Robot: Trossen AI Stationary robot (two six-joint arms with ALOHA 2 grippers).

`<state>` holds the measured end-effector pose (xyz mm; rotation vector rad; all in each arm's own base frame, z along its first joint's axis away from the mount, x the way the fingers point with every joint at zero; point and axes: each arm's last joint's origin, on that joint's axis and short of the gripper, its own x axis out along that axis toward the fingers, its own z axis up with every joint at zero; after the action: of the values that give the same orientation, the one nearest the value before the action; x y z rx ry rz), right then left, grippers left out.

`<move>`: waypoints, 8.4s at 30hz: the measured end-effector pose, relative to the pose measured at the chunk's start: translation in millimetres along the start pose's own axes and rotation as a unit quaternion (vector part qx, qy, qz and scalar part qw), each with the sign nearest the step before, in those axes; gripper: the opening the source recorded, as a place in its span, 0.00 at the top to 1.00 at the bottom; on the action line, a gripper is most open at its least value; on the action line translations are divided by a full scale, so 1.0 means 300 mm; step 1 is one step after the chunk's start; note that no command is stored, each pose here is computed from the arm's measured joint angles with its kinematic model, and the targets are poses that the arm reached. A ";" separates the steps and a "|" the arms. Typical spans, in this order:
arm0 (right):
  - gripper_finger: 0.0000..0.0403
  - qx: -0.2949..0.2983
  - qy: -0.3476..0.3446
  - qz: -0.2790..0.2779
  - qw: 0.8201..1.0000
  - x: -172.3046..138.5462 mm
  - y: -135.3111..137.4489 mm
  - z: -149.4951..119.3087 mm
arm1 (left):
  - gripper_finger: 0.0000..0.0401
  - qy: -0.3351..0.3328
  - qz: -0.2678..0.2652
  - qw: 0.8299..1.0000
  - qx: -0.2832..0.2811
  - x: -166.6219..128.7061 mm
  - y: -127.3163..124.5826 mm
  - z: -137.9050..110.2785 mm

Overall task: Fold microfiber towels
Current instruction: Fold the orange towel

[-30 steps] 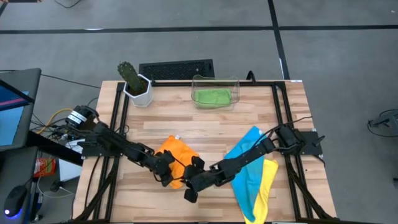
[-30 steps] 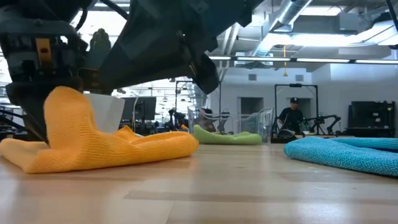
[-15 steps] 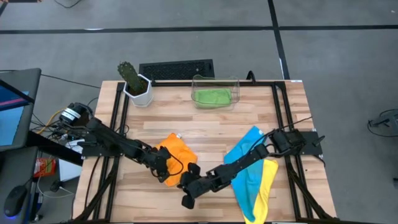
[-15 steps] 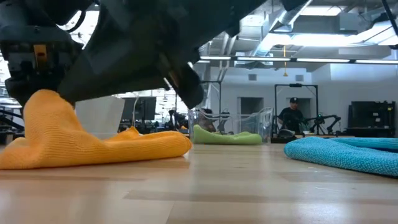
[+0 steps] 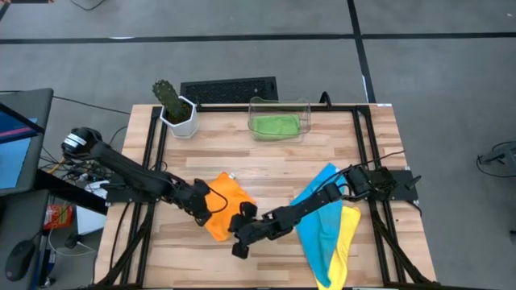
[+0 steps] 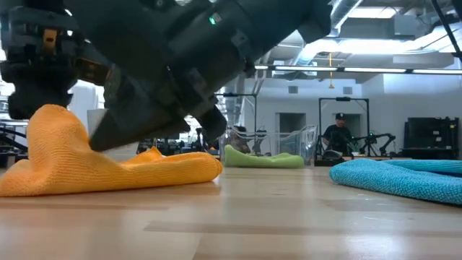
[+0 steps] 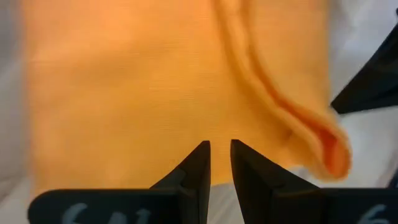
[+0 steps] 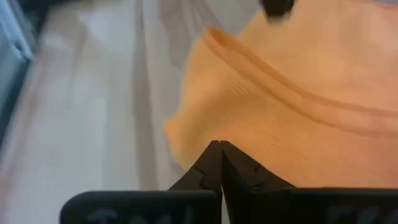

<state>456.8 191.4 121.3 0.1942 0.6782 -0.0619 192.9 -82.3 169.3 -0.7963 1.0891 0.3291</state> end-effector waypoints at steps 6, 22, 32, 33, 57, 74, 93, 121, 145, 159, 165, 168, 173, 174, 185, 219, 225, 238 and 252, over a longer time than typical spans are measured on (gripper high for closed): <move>0.97 -0.040 0.020 0.001 0.999 0.006 -0.020 -0.003 | 0.86 -0.019 0.065 0.998 0.014 -0.001 0.025 -0.028; 0.96 -0.062 0.114 -0.016 0.991 -0.004 -0.098 -0.029 | 0.86 -0.006 -0.057 0.998 -0.015 0.238 -0.110 -0.094; 0.94 -0.091 0.173 -0.031 0.980 -0.139 -0.105 0.021 | 0.86 -0.031 -0.127 0.991 -0.012 0.324 -0.201 -0.079; 0.94 -0.093 0.170 -0.028 0.981 -0.155 -0.097 0.030 | 0.86 -0.039 -0.126 0.991 -0.010 0.323 -0.204 -0.073; 0.85 0.013 0.026 -0.070 0.997 -0.285 0.201 -0.074 | 0.86 -0.036 -0.159 0.987 0.004 0.296 -0.300 -0.068; 0.96 -0.029 0.024 -0.119 0.992 -0.266 0.157 -0.072 | 0.86 -0.013 -0.117 0.993 -0.017 0.281 -0.292 -0.179; 0.94 -0.039 0.054 -0.107 0.992 -0.286 0.168 -0.088 | 1.00 -0.124 0.043 0.988 0.086 0.203 -0.298 -0.187; 0.95 -0.073 0.098 -0.051 0.991 -0.087 0.056 -0.101 | 1.00 -0.084 0.014 0.996 -0.003 0.245 -0.307 -0.323; 0.95 -0.040 0.039 -0.096 0.994 -0.335 0.099 -0.195 | 1.00 -0.136 -0.059 0.989 -0.024 0.103 -0.350 -0.262; 0.94 -0.010 0.036 -0.088 0.995 -0.301 0.051 -0.192 | 1.00 -0.281 0.001 0.956 0.088 0.146 -0.338 0.047; 0.96 -0.016 0.042 -0.076 0.996 -0.317 0.080 -0.214 | 1.00 -0.255 -0.017 0.956 0.142 0.203 -0.328 0.141; 0.96 -0.021 0.047 -0.078 0.996 -0.322 0.084 -0.222 | 1.00 -0.216 -0.051 0.961 0.164 0.253 -0.333 0.148; 0.94 -0.021 0.048 -0.082 0.995 -0.317 0.080 -0.225 | 1.00 -0.193 -0.031 0.967 0.164 0.290 -0.310 0.143; 0.94 -0.020 0.047 -0.082 0.995 -0.309 0.080 -0.227 | 1.00 -0.194 -0.032 0.967 0.162 0.290 -0.309 0.145; 0.94 -0.018 0.080 -0.082 0.993 -0.258 0.061 -0.273 | 1.00 -0.167 -0.012 0.971 0.173 0.304 -0.291 0.136; 0.95 -0.056 0.027 -0.096 0.993 -0.329 0.143 -0.305 | 1.00 -0.191 -0.057 0.964 0.174 0.215 -0.340 0.110; 0.95 -0.039 0.037 -0.059 0.997 -0.251 0.135 -0.333 | 1.00 -0.207 -0.064 0.960 0.175 0.250 -0.348 0.116; 0.96 -0.047 0.008 -0.059 0.997 -0.308 0.147 -0.273 | 1.00 -0.160 -0.021 0.971 0.176 0.347 -0.294 0.122; 0.96 -0.043 -0.039 -0.146 0.988 -0.281 0.056 -0.190 | 1.00 -0.256 0.006 0.948 0.187 0.157 -0.306 0.187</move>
<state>358.1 218.5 133.6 0.0078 0.6250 -0.3185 306.4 -111.2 178.1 -0.3340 0.6352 0.3044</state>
